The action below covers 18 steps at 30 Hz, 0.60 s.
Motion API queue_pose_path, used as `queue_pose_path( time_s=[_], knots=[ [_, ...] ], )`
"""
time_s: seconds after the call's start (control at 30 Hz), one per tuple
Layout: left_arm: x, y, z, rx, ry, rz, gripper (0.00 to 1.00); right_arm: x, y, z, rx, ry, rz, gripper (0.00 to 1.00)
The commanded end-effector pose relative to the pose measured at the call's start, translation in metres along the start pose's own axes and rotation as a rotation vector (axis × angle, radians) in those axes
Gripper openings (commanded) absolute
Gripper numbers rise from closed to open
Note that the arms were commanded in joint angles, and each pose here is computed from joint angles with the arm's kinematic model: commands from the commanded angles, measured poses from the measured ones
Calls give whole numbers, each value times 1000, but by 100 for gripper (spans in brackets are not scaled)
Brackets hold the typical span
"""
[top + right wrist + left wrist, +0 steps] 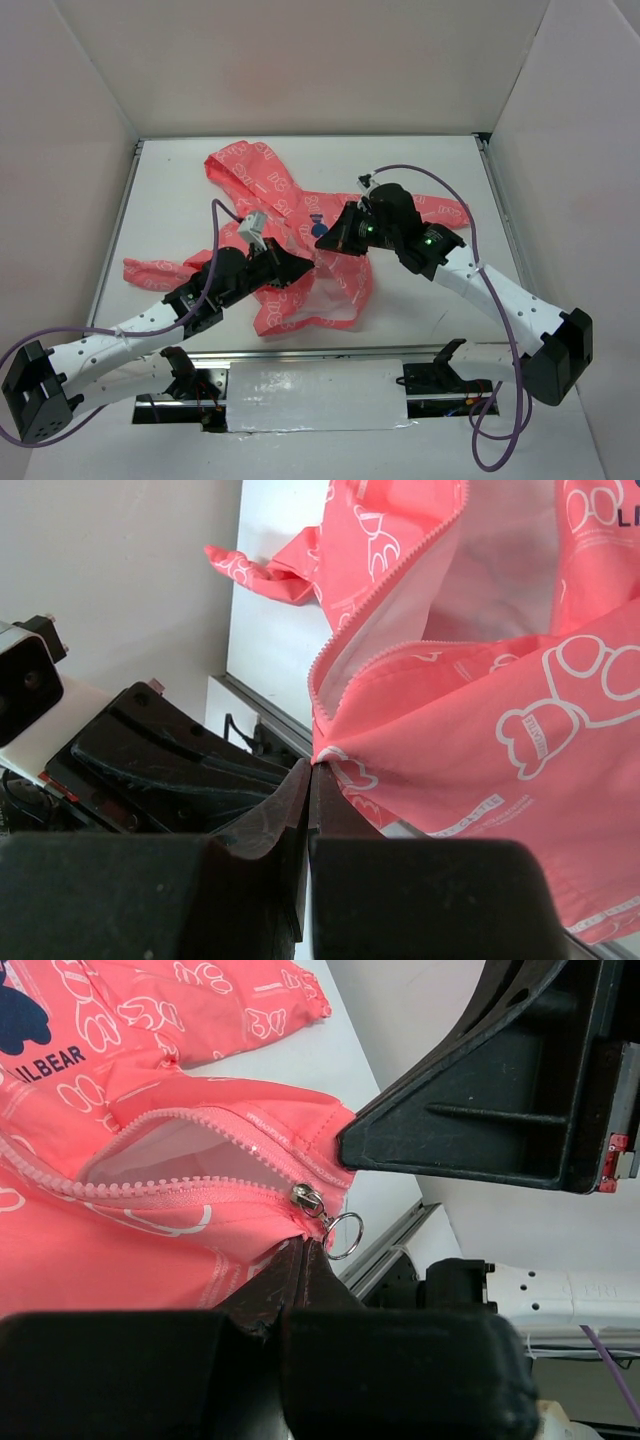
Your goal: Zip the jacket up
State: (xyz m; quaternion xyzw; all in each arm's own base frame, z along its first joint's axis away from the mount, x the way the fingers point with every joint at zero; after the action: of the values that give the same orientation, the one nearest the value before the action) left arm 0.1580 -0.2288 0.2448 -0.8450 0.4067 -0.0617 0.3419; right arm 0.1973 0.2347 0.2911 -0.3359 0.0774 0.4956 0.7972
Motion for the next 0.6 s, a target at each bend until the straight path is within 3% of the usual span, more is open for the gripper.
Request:
queue_pose_path(
  time_s=[0.0, 0.03, 0.07, 0.17, 0.33, 0.43, 0.5, 0.53, 0.57],
  knots=[
    [-12, 2, -32, 6, 195, 75, 0, -1, -18, -2, -1, 32, -126, 0],
    [-13, 3, -32, 4, 194, 78, 0, -3, -18, -2, -3, 34, -123, 7],
    [-13, 3, -32, 3, 193, 83, 0, -6, -15, -2, -4, 40, -104, 32],
    [-15, 5, -31, -5, 189, 100, 0, -20, -8, -3, -28, 41, -75, 54],
    [-16, 10, -31, -18, 193, 141, 0, -48, 5, -9, -87, 82, -33, 68],
    [-15, 12, -32, -26, 201, 164, 0, -70, 12, -14, -134, 121, -38, 67],
    [-15, 12, -34, -29, 208, 178, 0, -90, 13, -17, -208, 144, -76, 59],
    [-14, 12, -34, -26, 203, 184, 0, -97, 15, -15, -236, 137, -74, 48],
    [-14, 13, -34, -24, 199, 197, 0, -104, 19, -18, -267, 141, -51, 23]
  ],
)
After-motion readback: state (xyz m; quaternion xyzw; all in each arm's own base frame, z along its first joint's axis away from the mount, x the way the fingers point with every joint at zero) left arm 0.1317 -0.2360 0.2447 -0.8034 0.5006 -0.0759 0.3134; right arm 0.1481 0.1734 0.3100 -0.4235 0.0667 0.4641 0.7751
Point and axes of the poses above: each gripper's point midway between its finger pads, its own x axis out along the fingers, its own z axis along the line the jaws close on, y = z × x, the point moved 8 cm from there along -x, back along the fingers, and after that the axes turned 1 degree about -x, right-handed, at the moved point
